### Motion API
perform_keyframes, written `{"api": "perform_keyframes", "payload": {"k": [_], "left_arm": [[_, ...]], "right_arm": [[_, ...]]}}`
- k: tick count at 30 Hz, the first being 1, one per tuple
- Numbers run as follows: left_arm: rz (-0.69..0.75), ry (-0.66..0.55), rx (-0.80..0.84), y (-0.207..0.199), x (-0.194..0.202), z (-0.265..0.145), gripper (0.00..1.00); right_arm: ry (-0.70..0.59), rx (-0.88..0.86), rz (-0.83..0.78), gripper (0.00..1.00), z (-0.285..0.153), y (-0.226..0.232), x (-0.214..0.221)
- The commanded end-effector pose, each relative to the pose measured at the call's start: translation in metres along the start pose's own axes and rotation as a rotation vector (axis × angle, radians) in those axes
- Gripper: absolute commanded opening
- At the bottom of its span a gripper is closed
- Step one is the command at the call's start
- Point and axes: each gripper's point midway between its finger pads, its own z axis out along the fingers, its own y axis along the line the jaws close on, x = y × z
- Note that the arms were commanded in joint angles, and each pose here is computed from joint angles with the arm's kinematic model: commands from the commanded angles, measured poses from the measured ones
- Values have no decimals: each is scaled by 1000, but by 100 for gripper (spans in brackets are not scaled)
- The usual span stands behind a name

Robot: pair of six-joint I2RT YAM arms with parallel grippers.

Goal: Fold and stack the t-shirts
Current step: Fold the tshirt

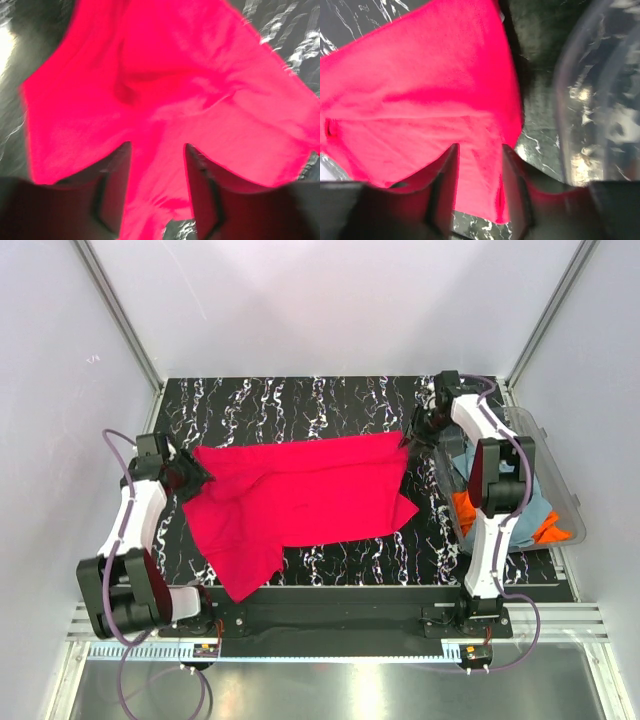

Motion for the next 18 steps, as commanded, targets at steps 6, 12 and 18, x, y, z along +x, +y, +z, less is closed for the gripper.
{"api": "perform_keyframes", "payload": {"k": [6, 12, 18], "left_arm": [[76, -154, -41, -13, -61, -5, 63], [130, 2, 15, -35, -89, 69, 63], [150, 9, -26, -28, -112, 105, 50]], "right_arm": [[-314, -70, -87, 67, -60, 56, -80], [-229, -163, -83, 60, -21, 82, -83], [-177, -193, -77, 45, 4, 88, -79]]}}
